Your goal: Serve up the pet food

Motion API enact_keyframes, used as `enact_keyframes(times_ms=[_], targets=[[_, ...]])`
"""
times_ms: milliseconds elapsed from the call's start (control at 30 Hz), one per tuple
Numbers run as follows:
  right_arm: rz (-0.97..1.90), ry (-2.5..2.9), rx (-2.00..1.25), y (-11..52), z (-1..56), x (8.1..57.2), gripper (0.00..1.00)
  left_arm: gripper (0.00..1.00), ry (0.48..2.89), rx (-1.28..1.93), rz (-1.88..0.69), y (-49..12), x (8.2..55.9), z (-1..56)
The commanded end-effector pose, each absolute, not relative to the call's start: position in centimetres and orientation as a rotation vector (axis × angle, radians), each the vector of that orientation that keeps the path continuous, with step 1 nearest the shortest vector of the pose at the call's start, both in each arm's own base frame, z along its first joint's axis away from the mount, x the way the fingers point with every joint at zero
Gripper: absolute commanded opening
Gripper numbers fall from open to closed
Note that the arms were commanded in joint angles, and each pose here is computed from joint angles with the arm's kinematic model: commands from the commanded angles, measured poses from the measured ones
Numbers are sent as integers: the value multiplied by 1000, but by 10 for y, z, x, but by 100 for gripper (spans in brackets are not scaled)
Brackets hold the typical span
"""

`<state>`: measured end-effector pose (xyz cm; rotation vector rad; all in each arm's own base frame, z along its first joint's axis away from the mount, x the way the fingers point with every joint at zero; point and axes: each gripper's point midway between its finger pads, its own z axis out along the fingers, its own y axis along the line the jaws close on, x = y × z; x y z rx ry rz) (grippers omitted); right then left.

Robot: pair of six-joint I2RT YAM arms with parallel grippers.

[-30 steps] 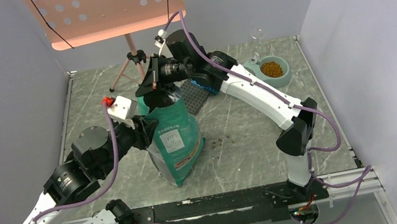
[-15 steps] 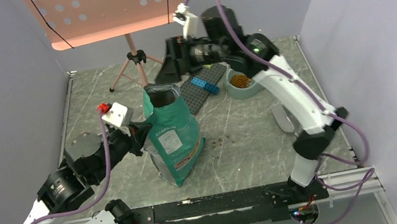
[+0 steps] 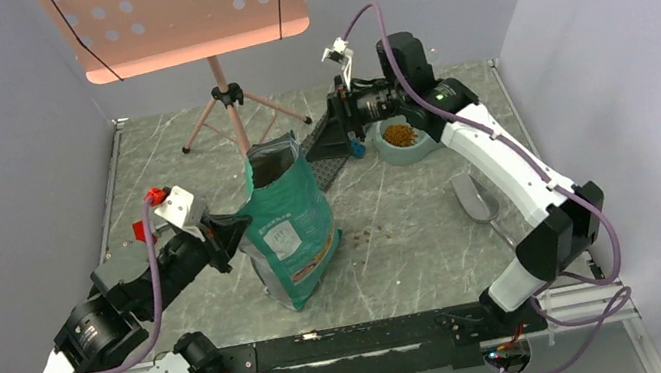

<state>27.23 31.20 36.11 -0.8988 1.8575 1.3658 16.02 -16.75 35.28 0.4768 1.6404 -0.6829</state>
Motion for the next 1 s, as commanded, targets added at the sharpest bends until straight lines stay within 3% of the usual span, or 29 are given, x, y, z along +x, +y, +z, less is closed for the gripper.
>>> enact_keyframes(times_ms=[0,333,467,533,667,833,867,900,967], targets=[[1462,1563,-1108,327,381,265,97,0,1560,369,-789,-161,151,382],[1638,1419,-1292,361,357,241,96,0,1606,264,-759,-136,147,377],[1677,1379,-1340,373,359,229,90,0,1593,229,-778,-133,146,376],[1698,1372,-1344,376,358,226,81,0,1585,231,-785,-133,145,376],[1741,1336,-1306,370,358,221,47,0,1582,239,-770,-132,146,374],[1785,1343,-1250,362,361,217,20,0,1575,244,-748,-130,147,371],[1765,1357,-1232,362,359,220,7,0,1576,243,-745,-130,148,370],[1740,1420,-1190,361,353,226,0,0,1578,245,-742,-130,148,370],[1640,1487,-1137,357,347,234,0,0,1595,228,-728,-129,151,368]])
